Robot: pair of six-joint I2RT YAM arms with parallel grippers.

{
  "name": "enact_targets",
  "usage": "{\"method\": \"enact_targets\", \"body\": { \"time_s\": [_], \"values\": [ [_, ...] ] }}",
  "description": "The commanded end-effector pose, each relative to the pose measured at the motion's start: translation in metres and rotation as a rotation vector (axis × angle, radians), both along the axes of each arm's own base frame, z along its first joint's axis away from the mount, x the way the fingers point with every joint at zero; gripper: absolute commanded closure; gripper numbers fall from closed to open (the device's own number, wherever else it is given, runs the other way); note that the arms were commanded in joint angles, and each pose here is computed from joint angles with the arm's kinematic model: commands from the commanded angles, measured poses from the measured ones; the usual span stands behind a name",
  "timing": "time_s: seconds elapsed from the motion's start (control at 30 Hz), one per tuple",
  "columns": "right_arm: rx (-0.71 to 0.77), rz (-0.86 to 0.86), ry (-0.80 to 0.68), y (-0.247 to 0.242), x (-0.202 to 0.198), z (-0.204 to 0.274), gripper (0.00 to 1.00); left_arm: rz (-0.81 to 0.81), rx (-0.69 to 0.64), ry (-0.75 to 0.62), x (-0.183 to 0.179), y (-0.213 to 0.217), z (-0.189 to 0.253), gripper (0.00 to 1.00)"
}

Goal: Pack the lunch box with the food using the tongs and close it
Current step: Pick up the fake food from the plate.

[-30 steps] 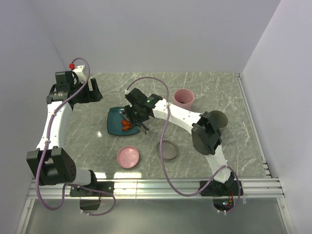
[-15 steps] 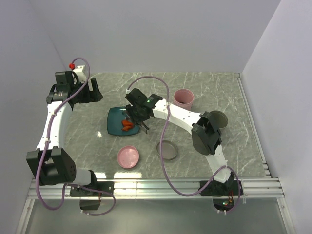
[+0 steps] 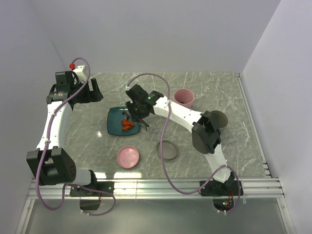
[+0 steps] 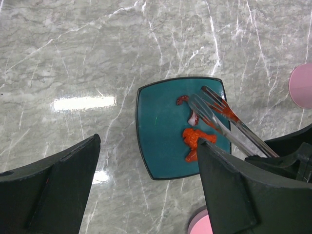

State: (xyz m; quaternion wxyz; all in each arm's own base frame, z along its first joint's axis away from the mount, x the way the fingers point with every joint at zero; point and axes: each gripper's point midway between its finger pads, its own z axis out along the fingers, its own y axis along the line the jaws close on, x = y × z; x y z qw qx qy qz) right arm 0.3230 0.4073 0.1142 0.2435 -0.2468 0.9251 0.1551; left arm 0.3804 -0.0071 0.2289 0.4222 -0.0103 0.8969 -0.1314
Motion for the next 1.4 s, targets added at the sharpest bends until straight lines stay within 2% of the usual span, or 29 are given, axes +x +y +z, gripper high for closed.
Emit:
{"method": "enact_targets", "body": {
  "time_s": [0.0, 0.33, 0.7, 1.03, 1.37],
  "values": [
    [0.058, 0.032, -0.026, 0.014, 0.006, 0.021, 0.53, -0.013, -0.007, -0.051, 0.004, -0.002, 0.014, 0.14],
    [-0.004, 0.059, -0.03, 0.015, 0.007, 0.003, 0.47, -0.019, -0.01, -0.049, 0.004, -0.003, 0.014, 0.14],
    [-0.07, 0.075, -0.025, 0.01, 0.008, -0.015, 0.5, -0.019, -0.008, -0.049, 0.003, -0.003, 0.011, 0.14],
    [-0.029, 0.085, -0.08, 0.015, 0.016, 0.011, 0.68, -0.015, -0.006, -0.055, 0.004, -0.003, 0.012, 0.14],
    [0.025, 0.103, -0.133, 0.021, 0.019, 0.042, 0.83, -0.013, -0.006, -0.054, 0.003, -0.002, 0.013, 0.14]
  ]
}}
